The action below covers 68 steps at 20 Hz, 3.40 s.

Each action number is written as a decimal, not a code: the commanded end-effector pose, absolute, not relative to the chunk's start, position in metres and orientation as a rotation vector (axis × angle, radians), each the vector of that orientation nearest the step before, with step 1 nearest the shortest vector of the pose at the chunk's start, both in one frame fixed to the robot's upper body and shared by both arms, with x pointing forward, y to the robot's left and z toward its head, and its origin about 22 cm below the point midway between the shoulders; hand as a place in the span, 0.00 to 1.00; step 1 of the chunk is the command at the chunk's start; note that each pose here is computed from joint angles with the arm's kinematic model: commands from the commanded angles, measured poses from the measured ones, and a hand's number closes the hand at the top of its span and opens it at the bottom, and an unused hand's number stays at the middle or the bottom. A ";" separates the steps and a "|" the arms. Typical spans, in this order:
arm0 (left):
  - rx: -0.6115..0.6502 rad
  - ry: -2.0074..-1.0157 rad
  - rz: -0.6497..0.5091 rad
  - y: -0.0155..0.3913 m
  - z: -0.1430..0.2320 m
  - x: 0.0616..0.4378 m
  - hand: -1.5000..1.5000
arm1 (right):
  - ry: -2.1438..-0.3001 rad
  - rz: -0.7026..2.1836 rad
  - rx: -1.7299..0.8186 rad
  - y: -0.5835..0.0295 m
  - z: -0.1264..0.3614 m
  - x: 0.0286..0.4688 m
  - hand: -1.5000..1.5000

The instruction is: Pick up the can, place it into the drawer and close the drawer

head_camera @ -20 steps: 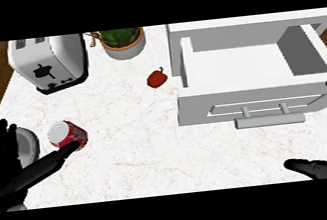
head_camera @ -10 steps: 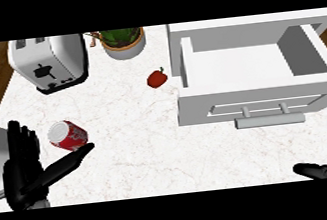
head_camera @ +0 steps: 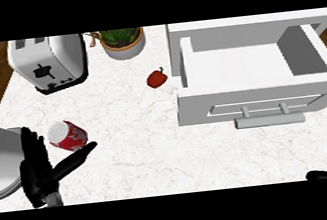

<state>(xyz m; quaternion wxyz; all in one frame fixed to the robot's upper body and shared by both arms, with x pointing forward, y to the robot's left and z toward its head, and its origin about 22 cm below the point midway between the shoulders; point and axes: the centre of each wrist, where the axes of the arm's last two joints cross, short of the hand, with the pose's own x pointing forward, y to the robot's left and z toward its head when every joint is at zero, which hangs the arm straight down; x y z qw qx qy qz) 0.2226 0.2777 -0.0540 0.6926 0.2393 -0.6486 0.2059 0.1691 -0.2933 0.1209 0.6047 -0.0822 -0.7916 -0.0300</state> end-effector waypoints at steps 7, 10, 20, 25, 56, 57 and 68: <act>0.514 -1.406 0.485 0.301 -0.098 0.231 0.00 | -1.827 -0.057 -0.201 -0.286 0.138 0.155 0.00; 0.519 -1.396 0.516 0.308 -0.111 0.221 0.00 | -1.830 -0.074 -0.222 -0.302 0.120 0.177 0.00; 0.516 -1.405 0.510 0.309 -0.138 0.234 0.00 | -1.828 -0.059 -0.198 -0.304 0.136 0.148 0.00; 0.514 -1.426 0.500 0.316 -0.136 0.251 0.00 | -1.848 -0.046 -0.208 -0.288 0.132 0.164 0.00; -0.076 -1.640 0.121 0.211 -0.094 0.346 1.00 | -1.871 -0.060 -0.277 -0.306 0.138 0.164 0.00; -0.087 -1.633 0.116 0.209 -0.084 0.356 1.00 | -1.891 -0.052 -0.260 -0.291 0.150 0.169 0.00; -0.126 -1.689 -0.062 0.150 0.018 0.404 1.00 | -1.870 -0.065 -0.321 -0.308 0.163 0.167 0.00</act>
